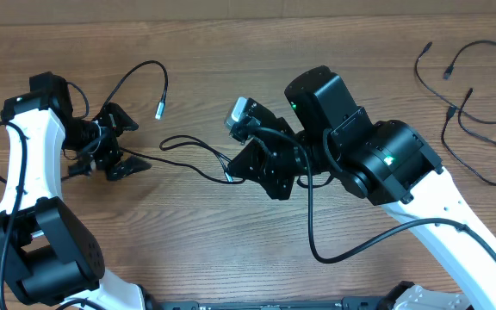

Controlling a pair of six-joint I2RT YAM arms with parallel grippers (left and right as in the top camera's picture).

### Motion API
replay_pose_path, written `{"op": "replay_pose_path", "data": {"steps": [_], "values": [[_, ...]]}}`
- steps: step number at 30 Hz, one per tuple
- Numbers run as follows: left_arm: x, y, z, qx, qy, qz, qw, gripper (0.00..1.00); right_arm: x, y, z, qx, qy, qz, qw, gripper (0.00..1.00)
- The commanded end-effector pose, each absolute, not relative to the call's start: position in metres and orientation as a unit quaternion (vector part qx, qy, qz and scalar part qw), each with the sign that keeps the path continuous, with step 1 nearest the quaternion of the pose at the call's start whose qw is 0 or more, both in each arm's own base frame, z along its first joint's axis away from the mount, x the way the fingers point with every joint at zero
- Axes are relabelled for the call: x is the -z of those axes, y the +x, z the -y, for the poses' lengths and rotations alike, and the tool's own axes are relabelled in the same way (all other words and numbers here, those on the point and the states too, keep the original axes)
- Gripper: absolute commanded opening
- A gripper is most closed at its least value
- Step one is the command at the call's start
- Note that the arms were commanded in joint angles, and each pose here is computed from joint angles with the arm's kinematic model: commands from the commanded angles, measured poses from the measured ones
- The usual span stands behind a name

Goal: Untangle cables

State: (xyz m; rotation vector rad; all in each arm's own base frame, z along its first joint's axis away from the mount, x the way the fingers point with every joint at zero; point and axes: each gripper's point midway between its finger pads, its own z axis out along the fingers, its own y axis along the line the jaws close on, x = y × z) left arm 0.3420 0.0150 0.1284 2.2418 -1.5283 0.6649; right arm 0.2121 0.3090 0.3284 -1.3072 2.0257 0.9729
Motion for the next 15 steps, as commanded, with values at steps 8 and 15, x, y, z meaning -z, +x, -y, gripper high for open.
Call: {"op": "replay_pose_path", "data": {"steps": [8, 15], "values": [[-0.124, 0.372, -0.031, -0.273, 0.337, 0.9, -0.057, 1.0, -0.33, 0.212, -0.308, -0.356, -0.481, -0.753, 0.274, 0.04], [-0.105, 0.358, -0.075, -0.131, 0.336, 0.93, -0.066, 1.0, -0.33, 0.212, -0.308, -0.356, -0.481, -0.753, 0.275, 0.04]]}}
